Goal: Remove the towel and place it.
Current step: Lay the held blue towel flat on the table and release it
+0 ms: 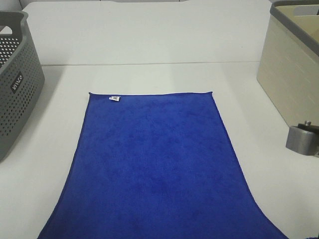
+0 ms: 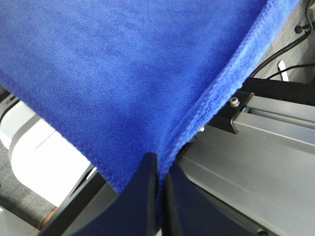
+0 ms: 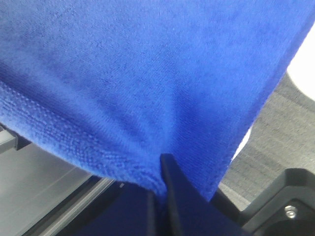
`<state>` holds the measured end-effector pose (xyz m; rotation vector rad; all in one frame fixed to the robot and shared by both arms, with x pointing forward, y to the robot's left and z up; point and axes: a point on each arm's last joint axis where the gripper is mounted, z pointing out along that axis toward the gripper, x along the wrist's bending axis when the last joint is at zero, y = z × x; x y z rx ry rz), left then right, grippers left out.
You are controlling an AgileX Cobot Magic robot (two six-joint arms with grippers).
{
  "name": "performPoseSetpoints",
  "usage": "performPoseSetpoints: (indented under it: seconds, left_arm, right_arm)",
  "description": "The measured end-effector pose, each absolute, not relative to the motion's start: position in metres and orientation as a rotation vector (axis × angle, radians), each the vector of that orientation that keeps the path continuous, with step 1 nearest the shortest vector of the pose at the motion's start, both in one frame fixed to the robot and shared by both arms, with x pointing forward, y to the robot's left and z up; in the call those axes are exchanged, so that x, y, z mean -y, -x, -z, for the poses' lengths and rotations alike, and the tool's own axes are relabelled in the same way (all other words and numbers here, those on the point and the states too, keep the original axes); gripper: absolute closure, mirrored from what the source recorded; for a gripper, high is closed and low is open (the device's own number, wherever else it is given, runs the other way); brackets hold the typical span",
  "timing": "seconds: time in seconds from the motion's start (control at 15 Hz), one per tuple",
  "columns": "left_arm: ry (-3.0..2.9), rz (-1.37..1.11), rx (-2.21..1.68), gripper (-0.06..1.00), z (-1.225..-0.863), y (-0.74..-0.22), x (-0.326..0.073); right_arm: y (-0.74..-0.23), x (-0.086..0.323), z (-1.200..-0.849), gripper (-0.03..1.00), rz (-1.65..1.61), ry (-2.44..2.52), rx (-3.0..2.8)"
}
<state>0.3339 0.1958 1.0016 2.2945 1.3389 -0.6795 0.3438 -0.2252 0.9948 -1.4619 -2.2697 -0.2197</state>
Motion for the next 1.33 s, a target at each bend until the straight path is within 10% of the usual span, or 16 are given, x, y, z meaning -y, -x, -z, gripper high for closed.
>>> performPoseSetpoints:
  seconds: [1.33]
  left_arm:
    - [-2.3,0.832,-1.706,0.94,-0.976,-0.36,-0.189]
  right_arm:
    - [-0.341,0.225,-0.991,0.95,0.218,1.463,2.242]
